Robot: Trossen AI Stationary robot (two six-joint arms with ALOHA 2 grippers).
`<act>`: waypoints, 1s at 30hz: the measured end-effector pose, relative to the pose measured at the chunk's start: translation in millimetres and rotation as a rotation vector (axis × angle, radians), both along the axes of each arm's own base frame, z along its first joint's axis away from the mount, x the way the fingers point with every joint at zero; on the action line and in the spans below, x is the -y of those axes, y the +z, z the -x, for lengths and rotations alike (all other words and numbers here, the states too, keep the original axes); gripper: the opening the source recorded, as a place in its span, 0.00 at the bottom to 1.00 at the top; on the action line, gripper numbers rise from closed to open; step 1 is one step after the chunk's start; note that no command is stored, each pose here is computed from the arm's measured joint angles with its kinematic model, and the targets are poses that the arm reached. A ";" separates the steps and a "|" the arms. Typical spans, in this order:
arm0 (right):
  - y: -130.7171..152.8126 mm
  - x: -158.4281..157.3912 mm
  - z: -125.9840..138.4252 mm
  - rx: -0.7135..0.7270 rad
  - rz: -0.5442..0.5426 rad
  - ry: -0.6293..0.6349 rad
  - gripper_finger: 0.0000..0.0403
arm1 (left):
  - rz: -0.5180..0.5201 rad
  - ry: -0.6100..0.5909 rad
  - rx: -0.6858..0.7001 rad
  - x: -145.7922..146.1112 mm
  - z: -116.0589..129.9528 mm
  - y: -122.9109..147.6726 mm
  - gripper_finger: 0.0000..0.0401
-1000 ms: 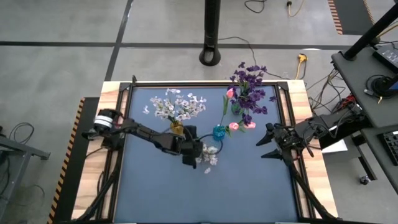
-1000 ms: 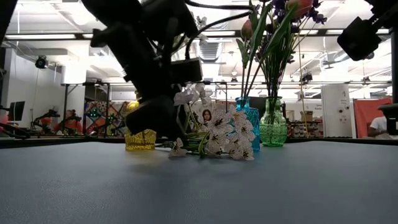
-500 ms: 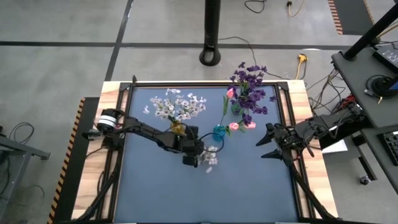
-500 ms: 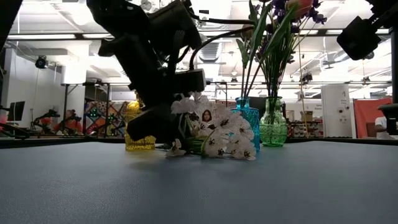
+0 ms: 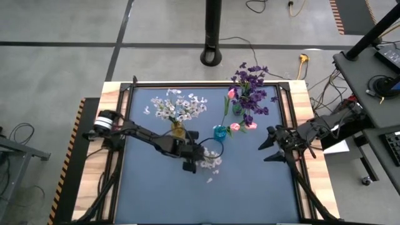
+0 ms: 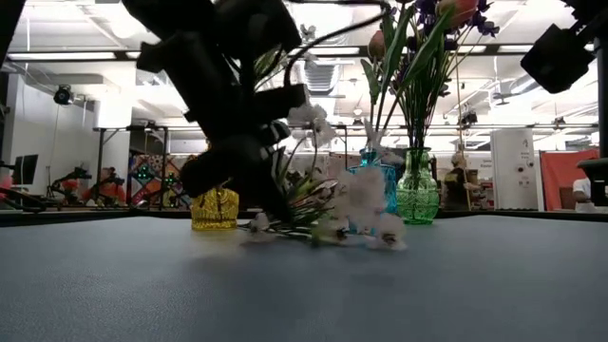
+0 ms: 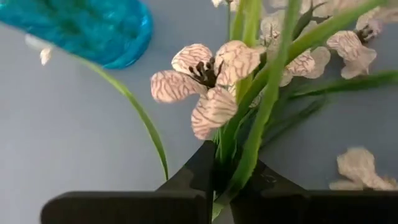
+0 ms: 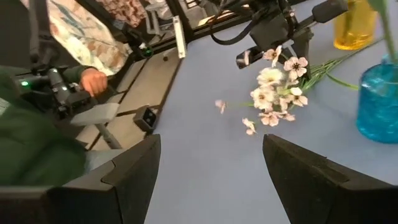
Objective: Sort flowers into vase by color
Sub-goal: Put the white flowers into the yellow flower vase
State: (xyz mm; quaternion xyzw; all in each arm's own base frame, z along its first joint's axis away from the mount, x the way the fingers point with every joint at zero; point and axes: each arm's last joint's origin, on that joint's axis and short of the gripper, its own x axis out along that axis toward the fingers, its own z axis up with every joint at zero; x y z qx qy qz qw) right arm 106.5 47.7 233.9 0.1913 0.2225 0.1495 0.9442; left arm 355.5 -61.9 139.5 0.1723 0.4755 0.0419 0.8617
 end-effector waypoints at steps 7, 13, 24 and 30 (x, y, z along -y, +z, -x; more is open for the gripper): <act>0.1 -13.3 -16.6 0.054 0.010 0.044 0.68 | 0.044 -0.038 0.084 26.0 3.4 13.8 0.01; -0.5 -23.6 -31.9 0.109 0.051 0.079 0.68 | 0.107 -0.058 0.203 44.3 11.4 43.7 0.00; -11.2 -40.4 -43.1 0.086 0.104 0.101 0.68 | 0.293 -0.033 0.483 57.0 41.2 123.0 0.00; -24.4 -56.5 -43.5 0.053 0.227 0.002 0.68 | 0.367 -0.085 0.639 70.4 47.0 146.4 0.00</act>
